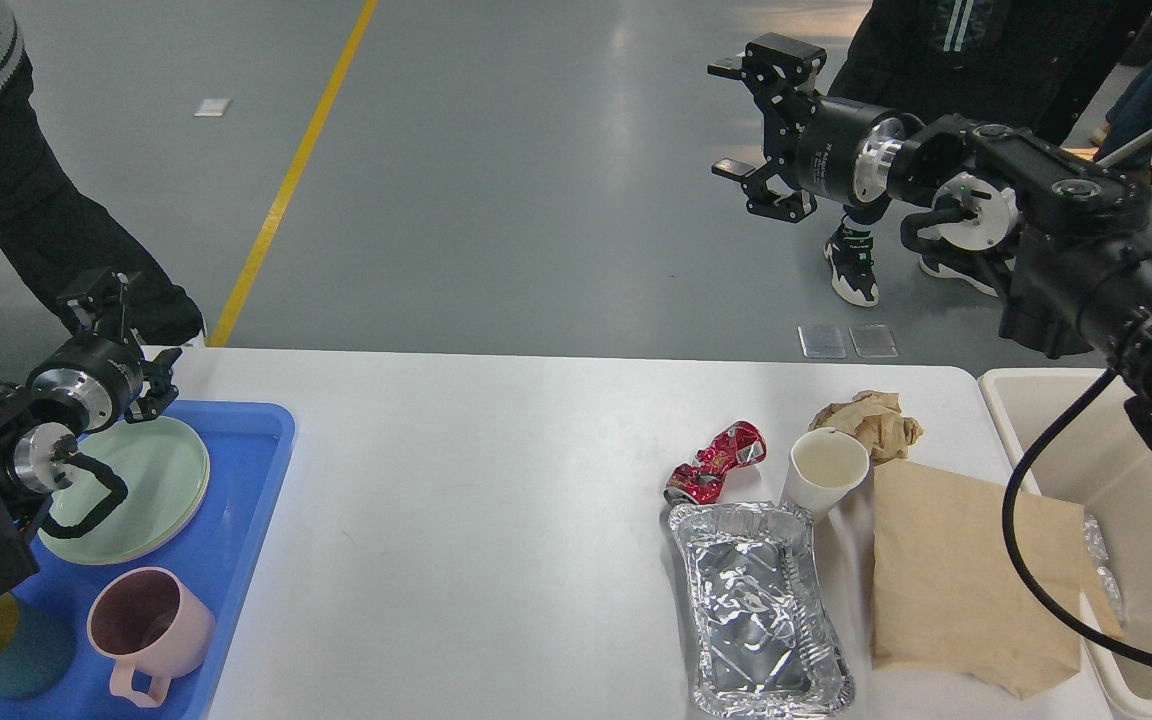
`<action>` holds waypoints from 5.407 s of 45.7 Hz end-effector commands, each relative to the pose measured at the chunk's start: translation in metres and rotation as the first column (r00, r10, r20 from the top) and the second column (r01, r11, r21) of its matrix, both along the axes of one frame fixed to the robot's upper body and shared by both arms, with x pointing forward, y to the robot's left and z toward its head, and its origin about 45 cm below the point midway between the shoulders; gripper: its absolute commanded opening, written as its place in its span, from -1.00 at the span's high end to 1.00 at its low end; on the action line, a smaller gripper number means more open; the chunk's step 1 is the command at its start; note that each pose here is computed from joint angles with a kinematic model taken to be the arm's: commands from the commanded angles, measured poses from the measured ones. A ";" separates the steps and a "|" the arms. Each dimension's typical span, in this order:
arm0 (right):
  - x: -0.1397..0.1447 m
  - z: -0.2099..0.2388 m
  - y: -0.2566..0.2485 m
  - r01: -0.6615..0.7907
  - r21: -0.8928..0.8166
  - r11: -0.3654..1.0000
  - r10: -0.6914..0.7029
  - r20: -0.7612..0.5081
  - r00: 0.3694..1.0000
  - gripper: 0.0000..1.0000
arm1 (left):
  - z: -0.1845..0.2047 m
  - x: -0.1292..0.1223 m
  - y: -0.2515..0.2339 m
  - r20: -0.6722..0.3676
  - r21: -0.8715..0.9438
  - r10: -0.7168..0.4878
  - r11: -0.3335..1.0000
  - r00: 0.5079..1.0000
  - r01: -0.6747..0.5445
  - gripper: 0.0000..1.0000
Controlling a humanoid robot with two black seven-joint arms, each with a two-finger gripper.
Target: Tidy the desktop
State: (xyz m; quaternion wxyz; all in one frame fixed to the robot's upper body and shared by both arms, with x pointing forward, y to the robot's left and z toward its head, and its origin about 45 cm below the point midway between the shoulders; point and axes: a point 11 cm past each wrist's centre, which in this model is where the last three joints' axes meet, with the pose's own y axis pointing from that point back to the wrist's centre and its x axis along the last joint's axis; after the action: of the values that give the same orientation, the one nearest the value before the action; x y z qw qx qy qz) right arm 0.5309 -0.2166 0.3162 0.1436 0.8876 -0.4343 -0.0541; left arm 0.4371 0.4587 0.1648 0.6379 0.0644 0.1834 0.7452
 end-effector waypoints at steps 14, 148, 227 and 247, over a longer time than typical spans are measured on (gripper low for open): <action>0.001 0.002 -0.026 0.048 -0.008 0.999 -0.048 0.001 0.999 -1.00 | 0.000 0.000 0.000 0.000 0.001 0.001 1.000 1.000 -0.001 -0.92; -0.106 -0.132 -0.048 -0.554 -0.497 0.668 0.219 -0.580 0.785 -1.00 | 0.000 0.000 0.000 0.000 0.001 0.001 1.000 1.000 -0.001 -0.92; -0.116 -0.204 -0.055 -0.453 -0.606 0.654 0.106 -0.520 0.848 -0.21 | -0.001 0.000 0.000 -0.001 -0.001 0.001 1.000 1.000 -0.001 -0.93; -0.122 -0.207 -0.053 -0.482 -0.580 0.657 0.122 -0.549 0.827 1.00 | 0.000 0.000 0.000 0.000 0.000 0.000 1.000 1.000 0.000 -0.93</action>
State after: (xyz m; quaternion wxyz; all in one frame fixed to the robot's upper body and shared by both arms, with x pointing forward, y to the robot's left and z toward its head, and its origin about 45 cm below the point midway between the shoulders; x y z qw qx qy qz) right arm 0.4091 -0.2693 0.1087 0.5738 0.7863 -0.2186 -0.0683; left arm 0.4371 0.4587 0.1648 0.6378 0.0644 0.1833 0.7453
